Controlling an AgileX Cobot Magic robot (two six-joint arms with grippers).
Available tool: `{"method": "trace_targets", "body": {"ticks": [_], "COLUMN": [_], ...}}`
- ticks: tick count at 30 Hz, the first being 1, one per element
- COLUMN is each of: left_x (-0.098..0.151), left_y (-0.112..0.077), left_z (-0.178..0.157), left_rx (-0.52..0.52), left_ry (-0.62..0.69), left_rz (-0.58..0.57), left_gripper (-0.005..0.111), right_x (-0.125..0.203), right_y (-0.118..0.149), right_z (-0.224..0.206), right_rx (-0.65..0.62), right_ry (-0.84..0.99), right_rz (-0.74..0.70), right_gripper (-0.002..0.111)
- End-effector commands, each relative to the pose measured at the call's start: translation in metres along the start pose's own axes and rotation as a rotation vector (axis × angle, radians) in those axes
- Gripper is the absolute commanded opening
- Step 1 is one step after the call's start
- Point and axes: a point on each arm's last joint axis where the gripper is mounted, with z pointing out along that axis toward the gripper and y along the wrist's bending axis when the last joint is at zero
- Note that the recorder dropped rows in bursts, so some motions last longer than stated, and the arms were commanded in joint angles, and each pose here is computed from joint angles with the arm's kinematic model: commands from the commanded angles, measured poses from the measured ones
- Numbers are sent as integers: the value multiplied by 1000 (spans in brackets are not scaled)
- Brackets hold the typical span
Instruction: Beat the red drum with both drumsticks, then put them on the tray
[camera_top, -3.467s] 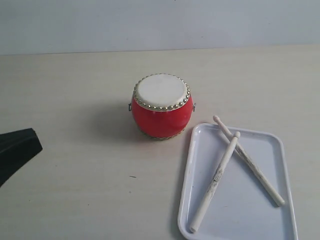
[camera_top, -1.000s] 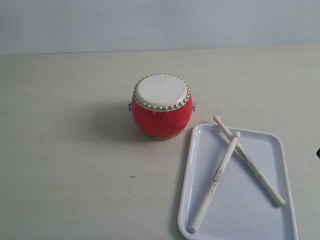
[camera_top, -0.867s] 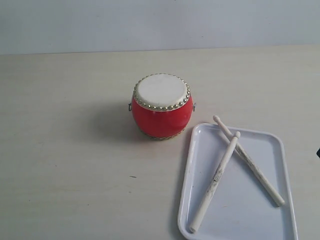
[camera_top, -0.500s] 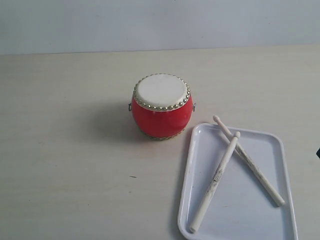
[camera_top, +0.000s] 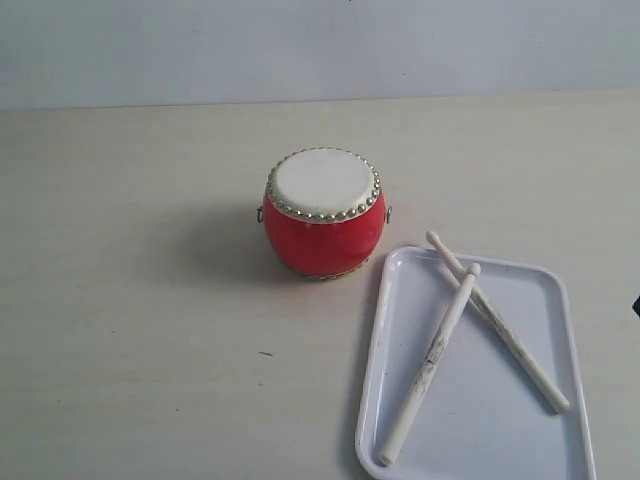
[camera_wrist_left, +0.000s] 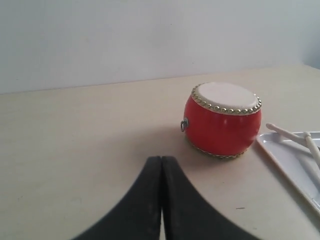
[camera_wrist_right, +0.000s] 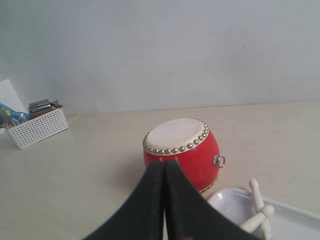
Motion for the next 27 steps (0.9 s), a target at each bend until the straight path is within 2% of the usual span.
{"method": "trace_targets", "body": {"ticks": [1,5,9,20,23,27], "left_x": [2,9,11,11,11,10], "left_y": [1,2,2,3,7,15], "left_z": [0,-1,-1,-1,-1,-2], "left_rx": [-15,-20,-23,-34,-104,-254], "left_ry": [5,90,113,113,109,96], "left_rz": [-7,5,17,31,24,-8], "left_gripper": [0,0,0,0,0,0], "right_x": [2,2,2,2,2,2], "right_y": [0,0,0,0,0,0], "right_z": [0,0,0,0,0,0], "right_rx": [-1,-1,-1,-1,-1,-1], "right_ry": [6,6,6,6,6,6], "right_rz": [-9,-9,-9,-9,-9,-9], "right_gripper": [0,0,0,0,0,0]}}
